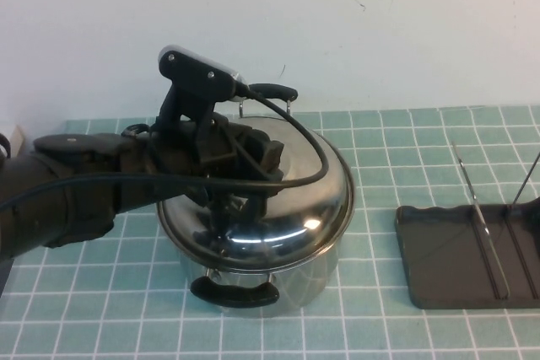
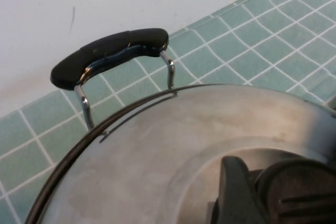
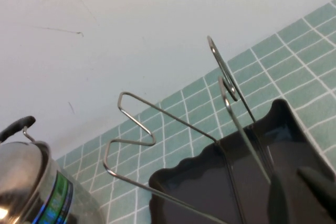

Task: Put pot lid on rack
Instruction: Open the pot, then hand over the pot lid

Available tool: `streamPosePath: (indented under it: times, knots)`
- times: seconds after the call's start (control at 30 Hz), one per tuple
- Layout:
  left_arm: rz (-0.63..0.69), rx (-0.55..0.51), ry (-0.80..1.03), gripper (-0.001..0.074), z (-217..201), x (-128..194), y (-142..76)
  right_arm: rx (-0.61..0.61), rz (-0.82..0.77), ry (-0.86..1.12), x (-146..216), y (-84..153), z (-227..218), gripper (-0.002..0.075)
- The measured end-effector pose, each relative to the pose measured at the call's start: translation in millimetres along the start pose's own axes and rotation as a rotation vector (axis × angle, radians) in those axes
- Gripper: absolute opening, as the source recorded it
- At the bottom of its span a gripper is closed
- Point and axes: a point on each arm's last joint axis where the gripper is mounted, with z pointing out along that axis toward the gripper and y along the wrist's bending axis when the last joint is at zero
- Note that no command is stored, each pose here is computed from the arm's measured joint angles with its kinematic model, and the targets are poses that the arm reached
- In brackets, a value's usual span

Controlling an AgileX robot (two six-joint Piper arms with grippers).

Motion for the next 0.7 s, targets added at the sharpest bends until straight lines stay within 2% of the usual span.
streamPosePath:
  times: [0.13,0.33,0.5,0.6,0.7]
  knots:
    - [0.021,0.083,-0.076,0.0322,-16.4,-18.3,-10.6,-0.007,-0.081,-0.01,-4.1,2.8,-1.4,-0.0003]
    - [0.026,0.254,-0.269,0.0322,-66.7,-63.8,-36.3,-0.05,-0.247,-0.009,-35.1,27.8,-16.1,-0.0003]
    - [-0.044,0.353,-0.272,0.0322,-75.2,-66.9,-45.2,-0.12,-0.246,0.054,-58.9,52.0,-12.2,0.0005]
    - [-0.051,0.375,-0.255,0.0322,-72.4,-64.7,-46.4,-0.194,-0.272,0.121,-73.7,70.4,-2.6,0.0053]
    - [-0.058,0.376,-0.252,0.0322,-72.4,-64.6,-46.4,-0.306,-0.277,0.175,-88.6,91.2,9.5,0.0145]
